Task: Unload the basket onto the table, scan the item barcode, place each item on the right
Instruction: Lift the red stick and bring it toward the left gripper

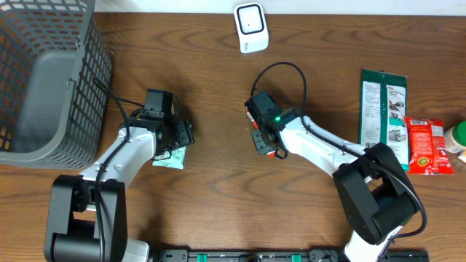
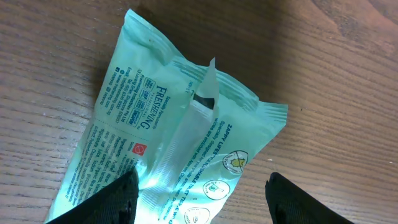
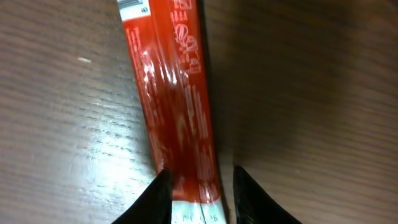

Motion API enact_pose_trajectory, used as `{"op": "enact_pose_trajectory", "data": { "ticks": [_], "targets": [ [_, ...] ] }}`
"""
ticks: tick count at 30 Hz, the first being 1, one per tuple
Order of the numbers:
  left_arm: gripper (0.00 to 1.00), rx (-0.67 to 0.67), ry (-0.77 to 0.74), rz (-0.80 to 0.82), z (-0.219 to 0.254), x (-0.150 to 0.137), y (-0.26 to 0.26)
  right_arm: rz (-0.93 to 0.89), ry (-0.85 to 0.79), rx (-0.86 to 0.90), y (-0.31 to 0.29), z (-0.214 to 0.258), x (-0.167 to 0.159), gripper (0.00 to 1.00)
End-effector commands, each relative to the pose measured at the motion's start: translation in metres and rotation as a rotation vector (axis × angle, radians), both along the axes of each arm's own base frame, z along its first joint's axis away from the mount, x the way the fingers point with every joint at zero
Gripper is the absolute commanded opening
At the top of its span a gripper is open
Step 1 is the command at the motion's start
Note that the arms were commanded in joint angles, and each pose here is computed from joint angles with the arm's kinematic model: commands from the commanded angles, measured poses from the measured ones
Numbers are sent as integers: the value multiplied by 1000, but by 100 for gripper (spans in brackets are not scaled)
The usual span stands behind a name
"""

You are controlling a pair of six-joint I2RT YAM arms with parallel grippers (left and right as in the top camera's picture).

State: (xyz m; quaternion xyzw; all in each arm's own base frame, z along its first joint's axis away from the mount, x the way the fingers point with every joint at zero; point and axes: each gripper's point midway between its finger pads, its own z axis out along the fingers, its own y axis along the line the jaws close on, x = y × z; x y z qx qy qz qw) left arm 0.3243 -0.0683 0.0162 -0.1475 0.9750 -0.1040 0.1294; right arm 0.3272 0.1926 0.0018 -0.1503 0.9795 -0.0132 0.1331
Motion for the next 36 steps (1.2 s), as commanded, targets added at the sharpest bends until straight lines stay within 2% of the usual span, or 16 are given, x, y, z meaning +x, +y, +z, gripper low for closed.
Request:
{"op": "enact_pose_trajectory", "data": {
  "ticks": [1, 2, 3, 8, 12, 14, 16, 20, 23, 26, 32, 35, 36],
  "targets": [
    [68, 10, 30, 7, -5, -7, 5, -3, 29, 30, 0, -11, -6, 24],
    [68, 10, 30, 7, -5, -7, 5, -3, 29, 30, 0, -11, -6, 9],
    [68, 10, 30, 7, -5, -7, 5, -3, 29, 30, 0, -11, -6, 1],
    [68, 14, 18, -12, -2, -7, 4, -52, 26, 49, -1, 0, -4, 1],
    [68, 11, -25, -34, 13, -5, 3, -73, 34, 177, -3, 37, -5, 1],
    [68, -51, -50, -54, 26, -6, -7, -65, 51, 257, -3, 53, -7, 1],
    [68, -211, -112, -115, 56, -6, -34, -16, 94, 405, 8, 70, -12, 1],
    [66, -447, -256, -242, 112, -4, -74, 130, 203, 723, 36, 97, -28, 1],
    [61, -484, -288, -275, 122, -3, -88, 251, 214, 931, 56, 128, -33, 1],
    [62, -493, -290, -305, 123, -6, -100, 317, 187, 1083, 71, 155, -28, 1],
    [61, -542, -366, -351, 142, 0, -128, 265, 167, 1137, 81, 169, -14, 1],
    [50, -550, -412, -378, 150, 4, -135, 277, 180, 1136, 86, 169, -19, 1],
    [49, -552, -425, -381, 152, 5, -136, 288, 181, 1136, 89, 169, -21, 1]
  ]
}}
